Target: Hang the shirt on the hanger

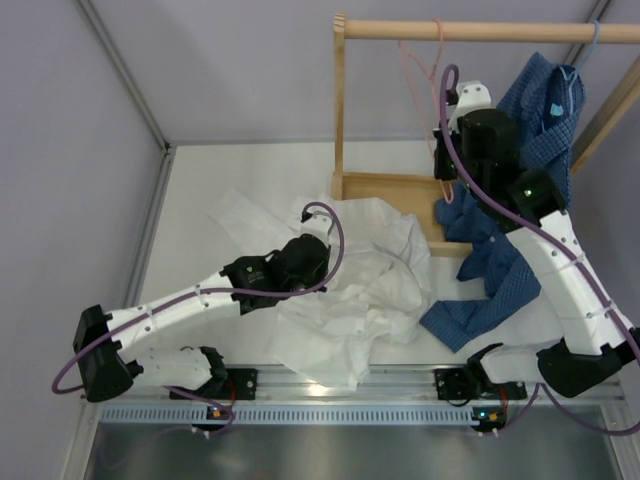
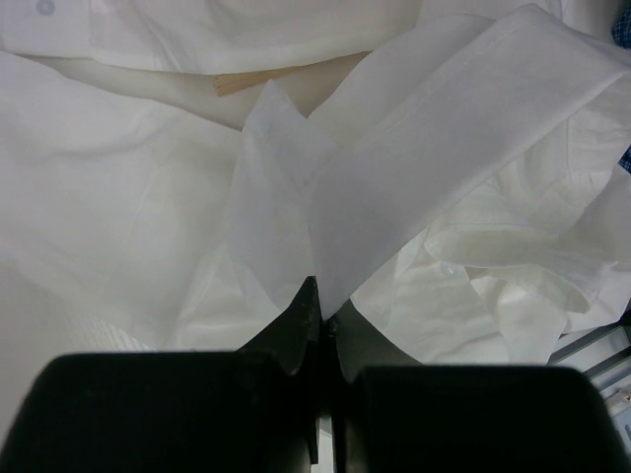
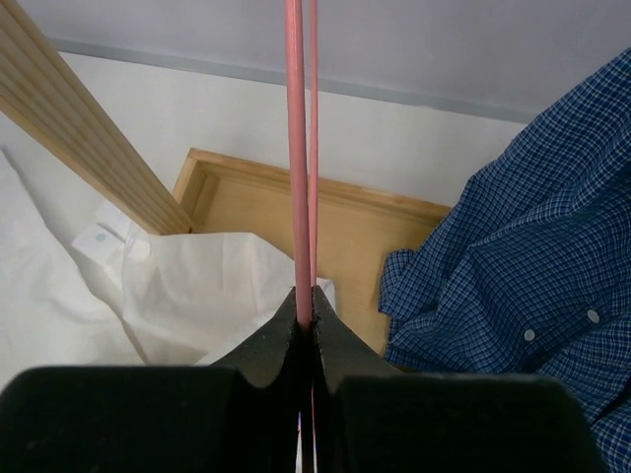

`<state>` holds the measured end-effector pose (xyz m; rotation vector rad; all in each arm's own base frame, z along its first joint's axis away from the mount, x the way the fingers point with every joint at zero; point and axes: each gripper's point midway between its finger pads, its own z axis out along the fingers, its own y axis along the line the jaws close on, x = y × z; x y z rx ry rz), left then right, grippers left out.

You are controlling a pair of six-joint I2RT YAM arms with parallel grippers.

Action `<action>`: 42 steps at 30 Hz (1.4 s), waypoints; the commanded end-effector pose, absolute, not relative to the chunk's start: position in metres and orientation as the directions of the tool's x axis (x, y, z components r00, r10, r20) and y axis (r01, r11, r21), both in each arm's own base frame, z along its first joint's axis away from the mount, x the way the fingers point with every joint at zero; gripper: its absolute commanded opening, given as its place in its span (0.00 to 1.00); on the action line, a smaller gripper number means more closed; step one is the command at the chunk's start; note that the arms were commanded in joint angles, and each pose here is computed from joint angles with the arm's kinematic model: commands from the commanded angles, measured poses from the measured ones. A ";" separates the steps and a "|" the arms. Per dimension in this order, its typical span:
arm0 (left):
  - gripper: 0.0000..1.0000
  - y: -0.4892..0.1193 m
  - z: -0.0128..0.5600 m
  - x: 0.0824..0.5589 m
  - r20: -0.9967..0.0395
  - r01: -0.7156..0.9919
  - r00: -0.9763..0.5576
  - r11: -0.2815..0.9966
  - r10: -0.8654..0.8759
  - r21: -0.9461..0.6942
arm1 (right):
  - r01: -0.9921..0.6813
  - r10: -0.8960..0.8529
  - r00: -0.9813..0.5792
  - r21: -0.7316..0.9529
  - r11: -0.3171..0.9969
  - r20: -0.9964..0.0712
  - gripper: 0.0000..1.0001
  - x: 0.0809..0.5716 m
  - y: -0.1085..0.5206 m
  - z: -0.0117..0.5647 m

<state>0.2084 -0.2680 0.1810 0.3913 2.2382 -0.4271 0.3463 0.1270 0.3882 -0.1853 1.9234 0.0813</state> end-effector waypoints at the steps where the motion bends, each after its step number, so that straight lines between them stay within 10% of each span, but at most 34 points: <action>1: 0.00 -0.268 0.194 0.211 -0.794 0.411 -0.599 0.891 0.103 -0.194 | -0.154 -0.034 -0.229 0.002 0.988 -0.973 0.00 0.340 0.118 0.424; 26: 0.00 -0.263 0.220 0.229 -0.812 0.321 -0.583 0.912 -0.024 -0.257 | -0.308 0.084 -0.026 0.087 0.947 -0.996 0.00 0.286 0.115 0.494; 42: 0.00 -0.248 0.218 0.303 -0.736 0.199 -0.667 0.923 -0.118 -0.328 | -0.805 -0.068 -0.344 0.257 0.535 -0.937 0.00 0.117 0.167 0.309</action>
